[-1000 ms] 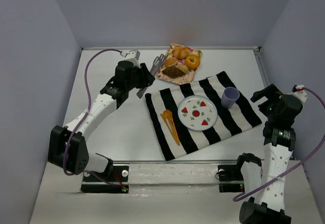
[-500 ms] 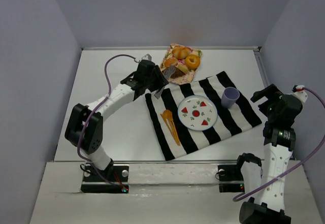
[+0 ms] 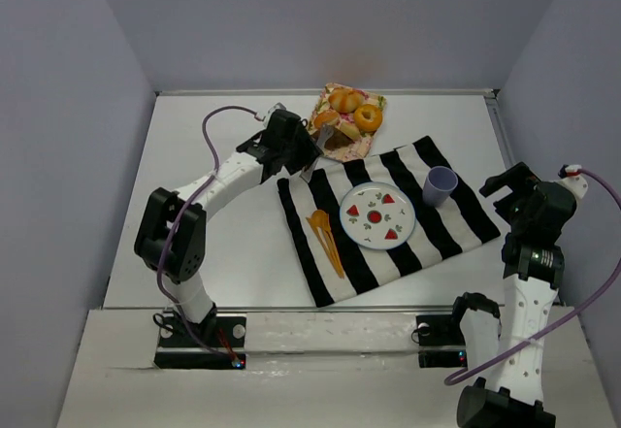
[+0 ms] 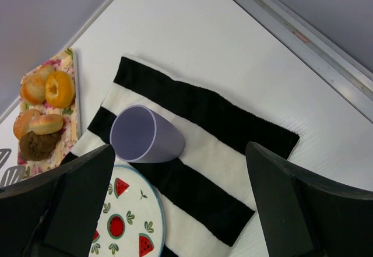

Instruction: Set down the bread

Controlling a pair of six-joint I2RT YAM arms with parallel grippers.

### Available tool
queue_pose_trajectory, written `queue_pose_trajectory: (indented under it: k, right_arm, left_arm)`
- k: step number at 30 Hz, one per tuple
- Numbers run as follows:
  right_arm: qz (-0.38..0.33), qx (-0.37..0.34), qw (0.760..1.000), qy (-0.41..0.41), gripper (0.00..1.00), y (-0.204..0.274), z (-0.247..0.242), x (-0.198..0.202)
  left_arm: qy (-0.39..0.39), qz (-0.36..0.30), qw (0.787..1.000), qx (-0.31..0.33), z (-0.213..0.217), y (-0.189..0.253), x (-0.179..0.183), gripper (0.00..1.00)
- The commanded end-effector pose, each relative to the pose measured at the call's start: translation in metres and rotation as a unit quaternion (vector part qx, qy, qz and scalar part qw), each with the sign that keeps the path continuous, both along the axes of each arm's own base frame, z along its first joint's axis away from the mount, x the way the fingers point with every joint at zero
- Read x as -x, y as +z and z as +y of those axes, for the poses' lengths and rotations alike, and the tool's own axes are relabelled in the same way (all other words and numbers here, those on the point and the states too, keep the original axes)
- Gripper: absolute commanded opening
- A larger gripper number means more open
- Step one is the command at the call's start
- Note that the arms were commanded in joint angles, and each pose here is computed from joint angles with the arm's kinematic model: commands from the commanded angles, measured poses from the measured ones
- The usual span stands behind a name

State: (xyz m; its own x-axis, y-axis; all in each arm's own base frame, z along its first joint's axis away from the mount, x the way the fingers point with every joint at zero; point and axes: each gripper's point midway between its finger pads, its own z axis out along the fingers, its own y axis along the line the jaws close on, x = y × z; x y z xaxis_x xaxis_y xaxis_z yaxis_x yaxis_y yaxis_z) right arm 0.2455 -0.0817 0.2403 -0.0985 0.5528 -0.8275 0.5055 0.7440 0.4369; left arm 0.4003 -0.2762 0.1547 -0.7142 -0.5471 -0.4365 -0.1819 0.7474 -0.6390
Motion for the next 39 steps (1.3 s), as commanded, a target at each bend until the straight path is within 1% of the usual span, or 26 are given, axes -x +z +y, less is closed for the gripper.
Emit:
queue_pose_trajectory:
  k: [1,10,17,26,30,33,37,39]
  right_arm:
    - [-0.024,0.014,0.999,-0.017,1.0,0.013,-0.007,-0.001]
    - [-0.026,0.016,0.999,-0.026,1.0,0.014,-0.01,0.0]
    - [-0.027,0.017,0.999,-0.037,1.0,0.013,-0.013,0.002]
    - [-0.029,0.017,0.999,-0.042,1.0,0.014,-0.014,0.003]
    - [-0.027,0.017,0.999,-0.041,1.0,0.013,-0.014,0.003]
    - [-0.027,0.017,0.999,-0.042,1.0,0.013,-0.014,0.004]
    - [-0.028,0.017,0.999,-0.042,1.0,0.013,-0.014,0.004]
    - [-0.029,0.018,0.999,-0.042,1.0,0.014,-0.014,0.004]
  left_arm:
    - [0.011,-0.013,1.0,0.021,-0.008,0.019,-0.011,0.61]
    - [0.009,-0.001,1.0,0.028,-0.019,0.013,-0.023,0.63]
    - [-0.003,0.018,1.0,0.023,-0.027,-0.001,-0.028,0.64]
    - [-0.005,0.014,1.0,0.025,-0.034,0.001,-0.039,0.64]
    - [-0.013,0.021,1.0,0.019,-0.037,-0.008,-0.04,0.63]
    - [-0.02,0.023,0.999,0.017,-0.038,-0.011,-0.04,0.61]
    - [-0.023,0.023,0.999,0.015,-0.038,-0.01,-0.039,0.51]
    - [-0.024,0.019,0.999,0.013,-0.037,-0.005,-0.038,0.49]
